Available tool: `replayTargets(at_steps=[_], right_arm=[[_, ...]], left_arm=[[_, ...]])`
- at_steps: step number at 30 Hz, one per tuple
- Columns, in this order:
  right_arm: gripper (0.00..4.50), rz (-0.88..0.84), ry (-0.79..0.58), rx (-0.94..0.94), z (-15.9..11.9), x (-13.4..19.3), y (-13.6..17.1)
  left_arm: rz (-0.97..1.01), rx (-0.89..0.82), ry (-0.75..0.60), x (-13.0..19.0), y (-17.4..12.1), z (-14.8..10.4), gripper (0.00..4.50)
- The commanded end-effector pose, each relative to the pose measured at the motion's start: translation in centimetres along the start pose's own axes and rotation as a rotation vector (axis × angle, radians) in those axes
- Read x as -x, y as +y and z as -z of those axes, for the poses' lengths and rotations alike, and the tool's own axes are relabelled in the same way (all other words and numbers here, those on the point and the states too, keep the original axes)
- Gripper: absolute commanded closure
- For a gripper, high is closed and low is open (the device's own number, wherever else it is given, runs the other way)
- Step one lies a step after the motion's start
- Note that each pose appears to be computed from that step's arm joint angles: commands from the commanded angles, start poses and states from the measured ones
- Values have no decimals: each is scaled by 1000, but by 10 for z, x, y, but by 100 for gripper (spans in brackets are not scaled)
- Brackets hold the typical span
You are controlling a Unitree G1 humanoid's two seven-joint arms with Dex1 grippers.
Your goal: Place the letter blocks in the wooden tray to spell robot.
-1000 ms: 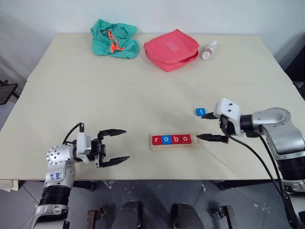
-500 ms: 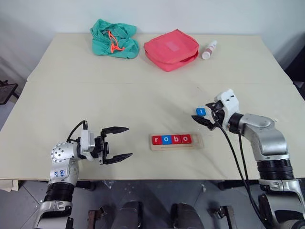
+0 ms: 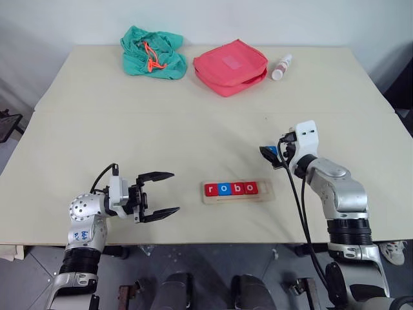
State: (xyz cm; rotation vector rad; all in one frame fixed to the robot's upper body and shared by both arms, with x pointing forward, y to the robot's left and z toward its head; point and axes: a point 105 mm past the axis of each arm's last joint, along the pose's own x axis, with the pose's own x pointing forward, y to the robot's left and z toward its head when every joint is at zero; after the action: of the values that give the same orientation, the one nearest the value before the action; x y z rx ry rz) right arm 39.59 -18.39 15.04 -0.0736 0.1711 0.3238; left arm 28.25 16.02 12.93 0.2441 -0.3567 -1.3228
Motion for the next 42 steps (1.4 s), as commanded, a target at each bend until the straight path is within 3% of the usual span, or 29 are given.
replayTargets(at_steps=[1,12,16,22,31,42], right_arm=[[1,17,-21,-25,-1,3,-2],[1,55,30,-70,22,-2,4],[90,74,28,-73,22,-3,2],[303,80,-15,-37,9,3,-3],[304,29,-85,16,-19,44,-6],[304,104,36,-51,22,104,8]], left_arm=[[8,-30,-8,-2,-1,-5,0],[1,-34,-5,-1,-1,-4,0],[-1,-36,-3,0,-2,-4,0],[1,-36,1,2,-3,-3,0],[25,-24,6,3,-1,-2,0],[60,-19,5,1,9,-1,0]])
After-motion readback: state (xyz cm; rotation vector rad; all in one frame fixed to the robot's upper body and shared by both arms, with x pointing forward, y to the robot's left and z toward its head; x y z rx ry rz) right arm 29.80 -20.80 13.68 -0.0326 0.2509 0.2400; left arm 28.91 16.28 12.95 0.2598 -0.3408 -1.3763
